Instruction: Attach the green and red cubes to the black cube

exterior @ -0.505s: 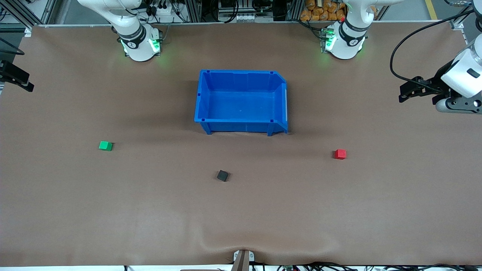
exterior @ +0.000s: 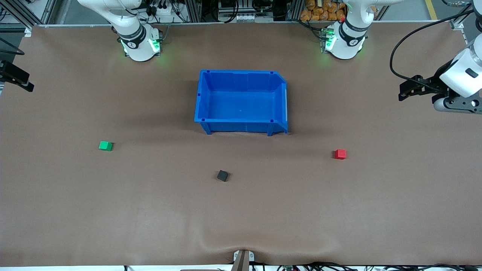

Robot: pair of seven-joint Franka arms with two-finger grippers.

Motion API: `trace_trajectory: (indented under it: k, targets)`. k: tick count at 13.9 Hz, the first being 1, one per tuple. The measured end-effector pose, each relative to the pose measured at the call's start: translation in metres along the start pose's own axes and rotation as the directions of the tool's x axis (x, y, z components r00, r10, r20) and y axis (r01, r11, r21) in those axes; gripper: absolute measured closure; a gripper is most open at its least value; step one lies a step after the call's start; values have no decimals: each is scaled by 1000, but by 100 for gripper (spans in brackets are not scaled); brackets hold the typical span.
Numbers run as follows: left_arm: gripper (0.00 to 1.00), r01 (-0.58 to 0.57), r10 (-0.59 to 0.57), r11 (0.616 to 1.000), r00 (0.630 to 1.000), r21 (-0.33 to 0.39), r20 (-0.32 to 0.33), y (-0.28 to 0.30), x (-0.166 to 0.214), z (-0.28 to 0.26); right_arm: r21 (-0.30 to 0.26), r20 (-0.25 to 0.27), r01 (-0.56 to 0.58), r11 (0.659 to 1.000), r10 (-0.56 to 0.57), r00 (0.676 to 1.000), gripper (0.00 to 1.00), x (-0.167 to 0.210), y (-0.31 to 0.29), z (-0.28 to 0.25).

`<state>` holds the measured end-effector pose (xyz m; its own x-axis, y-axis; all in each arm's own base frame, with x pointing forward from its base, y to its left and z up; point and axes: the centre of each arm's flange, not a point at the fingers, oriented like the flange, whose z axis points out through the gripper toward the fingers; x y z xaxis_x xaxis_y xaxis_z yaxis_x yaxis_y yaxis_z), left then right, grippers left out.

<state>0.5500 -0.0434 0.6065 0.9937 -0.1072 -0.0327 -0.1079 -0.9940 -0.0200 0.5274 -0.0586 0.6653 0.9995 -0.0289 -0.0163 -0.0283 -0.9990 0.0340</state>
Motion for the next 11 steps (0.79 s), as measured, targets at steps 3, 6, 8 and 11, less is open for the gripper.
trace_trajectory:
  k: [3, 6, 8, 11]
  targets:
    - [0, -5, 5, 1000, 1000, -1, 11, 2, 3, 6, 0, 0, 0, 1000, 0, 1000, 0, 0, 0, 0]
    - [0, -10, 10, 1000, 1000, -2, 22, 5, 6, 12, 0, 0, -1, 1000, 1, 1000, 0, 0, 0, 0]
    - [0, -14, 14, 1000, 999, -3, 32, 7, 8, 17, 0, 0, -2, 1000, 2, 1000, 0, 0, 1, 0]
    - [0, -19, 19, 1000, 999, -5, 44, 9, 13, 26, 0, 0, -6, 1000, 6, 1000, 0, 0, 3, 0]
